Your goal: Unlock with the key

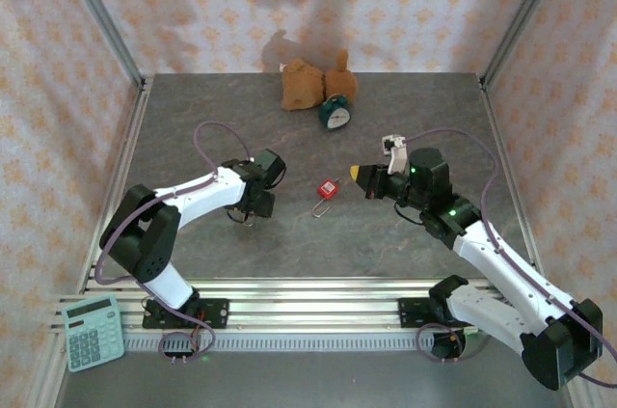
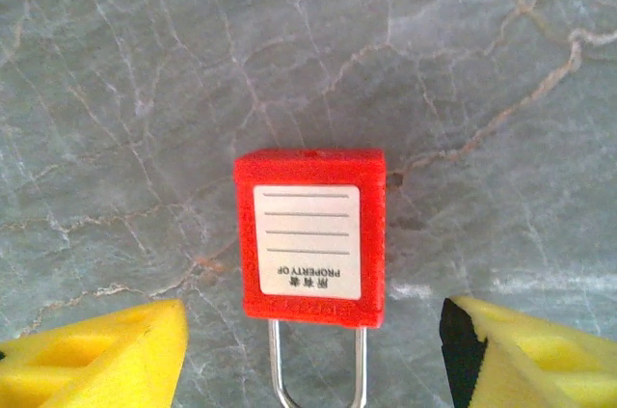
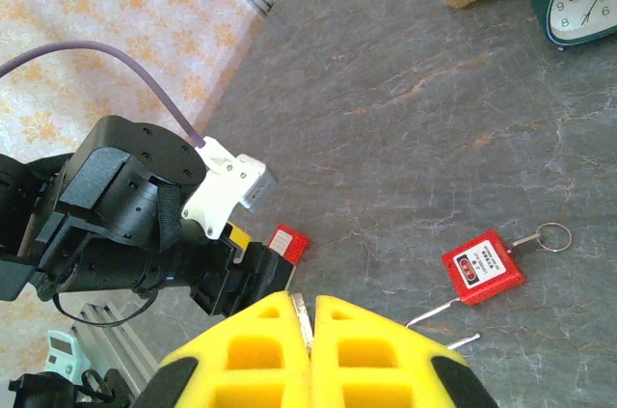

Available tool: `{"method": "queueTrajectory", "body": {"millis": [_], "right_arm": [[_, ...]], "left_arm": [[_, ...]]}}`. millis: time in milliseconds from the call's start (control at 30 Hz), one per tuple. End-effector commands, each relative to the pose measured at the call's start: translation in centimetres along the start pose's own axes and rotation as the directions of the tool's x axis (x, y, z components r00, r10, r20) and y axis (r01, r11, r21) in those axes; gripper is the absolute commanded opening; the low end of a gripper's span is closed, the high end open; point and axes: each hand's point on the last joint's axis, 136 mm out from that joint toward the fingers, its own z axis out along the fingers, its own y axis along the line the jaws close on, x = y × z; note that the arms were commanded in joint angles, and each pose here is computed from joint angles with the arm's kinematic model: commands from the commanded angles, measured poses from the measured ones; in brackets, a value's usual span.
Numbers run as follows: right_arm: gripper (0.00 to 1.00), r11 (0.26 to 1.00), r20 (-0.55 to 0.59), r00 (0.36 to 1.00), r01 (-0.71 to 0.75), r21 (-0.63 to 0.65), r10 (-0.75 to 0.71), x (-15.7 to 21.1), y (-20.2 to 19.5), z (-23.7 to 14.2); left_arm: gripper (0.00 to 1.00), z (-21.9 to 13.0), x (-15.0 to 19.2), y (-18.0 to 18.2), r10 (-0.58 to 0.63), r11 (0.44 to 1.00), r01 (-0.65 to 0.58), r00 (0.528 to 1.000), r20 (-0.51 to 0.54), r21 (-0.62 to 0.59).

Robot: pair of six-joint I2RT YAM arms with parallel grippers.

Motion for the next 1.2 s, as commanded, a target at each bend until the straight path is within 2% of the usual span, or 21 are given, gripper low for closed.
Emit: {"method": "queueTrajectory", "body": {"millis": [0, 200, 367, 633, 1167], "right_arm": [[0.03, 0.999, 0.05, 0.998, 0.037, -0.039, -0.035, -1.5, 1.3, -0.3], [0.03, 0.998, 0.053, 0.998, 0.041, -0.044, -0.038, -1.1, 1.1, -0.5], [0.03, 0.998, 0.047, 0.998, 0.041, -0.039, -0.04, -0.8, 0.9, -0.5], [0.03, 0.999, 0.047, 0.998, 0.043, -0.031, -0.041, -0.4, 0.6, -0.5], [0.03, 0.999, 0.045, 0.998, 0.047, -0.027, -0.045, -0.3, 0.4, -0.3]], "left_arm": [[0.71, -0.8, 0.4, 0.3, 0.045, 0.999, -0.045, 0.997, -0.056, 0.007], [0.67, 0.4, 0.6, 1.3, 0.033, 0.999, -0.034, 0.99, -0.136, -0.005], [0.67, 1.3, 1.1, 0.2, 0.054, 0.998, -0.047, 0.981, -0.186, 0.038], [0.57, 2.4, 1.1, 0.5, 0.056, 0.998, -0.053, 0.975, -0.213, 0.019], [0.55, 4.0, 1.0, 1.2, -0.031, 0.998, 0.041, 0.973, -0.228, 0.038]]}}
